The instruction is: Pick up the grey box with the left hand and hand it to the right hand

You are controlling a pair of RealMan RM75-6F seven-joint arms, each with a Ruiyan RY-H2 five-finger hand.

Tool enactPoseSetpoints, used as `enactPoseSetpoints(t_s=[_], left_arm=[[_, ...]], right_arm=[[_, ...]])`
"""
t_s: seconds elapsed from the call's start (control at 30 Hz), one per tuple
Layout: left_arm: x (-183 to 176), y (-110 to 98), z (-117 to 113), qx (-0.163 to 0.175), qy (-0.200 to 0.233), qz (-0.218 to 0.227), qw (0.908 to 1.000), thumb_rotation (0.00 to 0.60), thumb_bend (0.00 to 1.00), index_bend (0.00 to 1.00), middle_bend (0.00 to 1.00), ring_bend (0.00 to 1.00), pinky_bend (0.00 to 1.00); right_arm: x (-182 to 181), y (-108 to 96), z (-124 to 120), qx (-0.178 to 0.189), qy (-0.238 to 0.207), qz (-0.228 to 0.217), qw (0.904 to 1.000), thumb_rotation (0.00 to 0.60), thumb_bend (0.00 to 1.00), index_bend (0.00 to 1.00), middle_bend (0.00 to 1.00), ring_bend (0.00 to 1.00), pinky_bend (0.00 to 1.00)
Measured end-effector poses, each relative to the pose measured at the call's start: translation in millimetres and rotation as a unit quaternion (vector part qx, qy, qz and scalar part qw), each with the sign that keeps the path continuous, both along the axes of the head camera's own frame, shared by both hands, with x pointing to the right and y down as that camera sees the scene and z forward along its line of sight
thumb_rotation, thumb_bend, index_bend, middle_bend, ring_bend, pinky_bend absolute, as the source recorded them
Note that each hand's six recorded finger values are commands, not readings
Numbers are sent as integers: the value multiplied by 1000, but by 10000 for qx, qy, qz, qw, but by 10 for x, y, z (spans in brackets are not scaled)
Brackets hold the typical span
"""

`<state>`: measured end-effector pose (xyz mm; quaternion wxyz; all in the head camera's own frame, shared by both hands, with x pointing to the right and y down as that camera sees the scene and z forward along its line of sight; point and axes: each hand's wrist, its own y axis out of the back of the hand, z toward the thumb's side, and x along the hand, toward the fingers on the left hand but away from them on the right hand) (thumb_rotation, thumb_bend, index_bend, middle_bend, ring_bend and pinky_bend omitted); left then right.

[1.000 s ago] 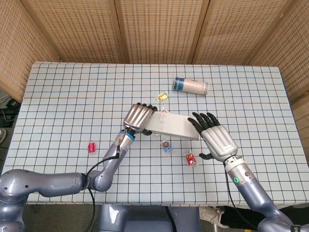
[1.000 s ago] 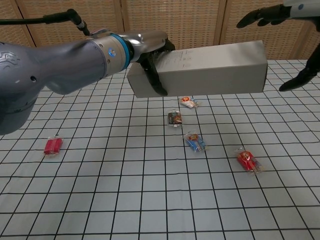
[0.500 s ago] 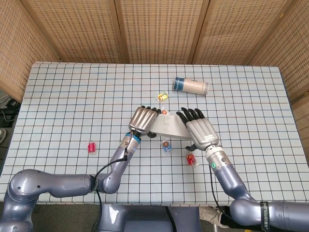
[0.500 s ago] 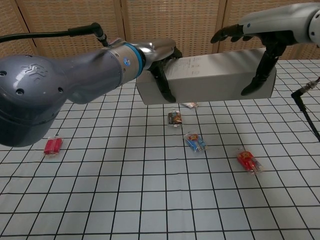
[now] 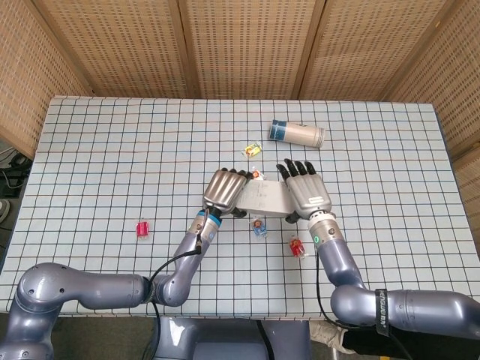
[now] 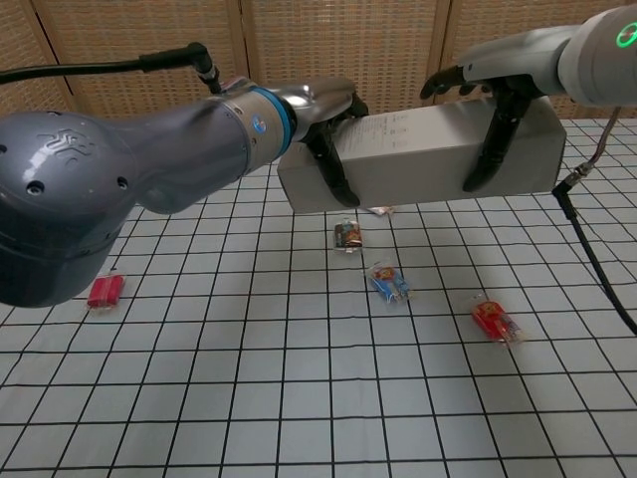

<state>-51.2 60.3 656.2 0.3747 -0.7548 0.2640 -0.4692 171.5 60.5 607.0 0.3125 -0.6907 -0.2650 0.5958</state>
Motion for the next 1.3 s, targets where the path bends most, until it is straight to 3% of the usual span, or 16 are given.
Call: enactPoseSetpoints(t_s=[0.07, 0.13, 0.23, 0.3, 0.47, 0.53, 0.73, 1.0, 1.17, 1.3], left_arm=[[-5, -8, -27, 31, 9, -3, 10000, 600, 0, 641, 555, 482, 421], [-4, -18, -39, 50, 35, 2, 10000, 600, 0, 626, 550, 482, 421], [-2, -23, -47, 56, 61, 37, 10000, 600, 0, 549, 481, 442, 405], [-6, -22, -51, 40, 84, 51, 9999, 600, 0, 446, 387, 349, 347], [-42, -24, -66, -51, 221, 8, 9997, 600, 0, 69, 57, 51, 107], [-68, -19, -79, -118, 299, -44, 9995, 600, 0, 0, 0, 0, 17], [-194, -36, -181, -214, 462, -211, 9985, 600, 0, 0, 0, 0, 0], [-610, -168, -483, 14, 545, -495, 9973, 600, 0, 0, 0, 0, 0], [-1227, -213, -686, 401, 256, -854, 9952, 600, 0, 0, 0, 0, 0], [-1855, -89, -775, 724, -163, -1220, 9897, 600, 0, 0, 0, 0, 0]], right_arm=[[26, -36, 5, 63, 60, 11, 10000, 600, 0, 273, 199, 65, 0], [29, -41, 14, 67, 128, -80, 9999, 600, 17, 461, 351, 237, 32], [43, -22, 44, -24, 171, -125, 9998, 600, 154, 635, 506, 433, 233], [46, -33, 40, 16, 161, -146, 9998, 600, 218, 681, 552, 484, 300], [62, -63, 31, 135, 103, -194, 9997, 600, 237, 694, 573, 506, 303], [78, -75, 33, 184, 109, -222, 9995, 600, 237, 696, 578, 514, 303], [140, -92, 53, 280, 130, -261, 9992, 600, 235, 702, 587, 523, 302], [274, -83, 74, 396, 279, -324, 9983, 600, 234, 702, 588, 524, 301], [324, -62, 59, 457, 279, -369, 9979, 600, 233, 702, 587, 524, 301], [358, -23, 50, 484, 240, -458, 9975, 600, 231, 702, 586, 524, 302]])
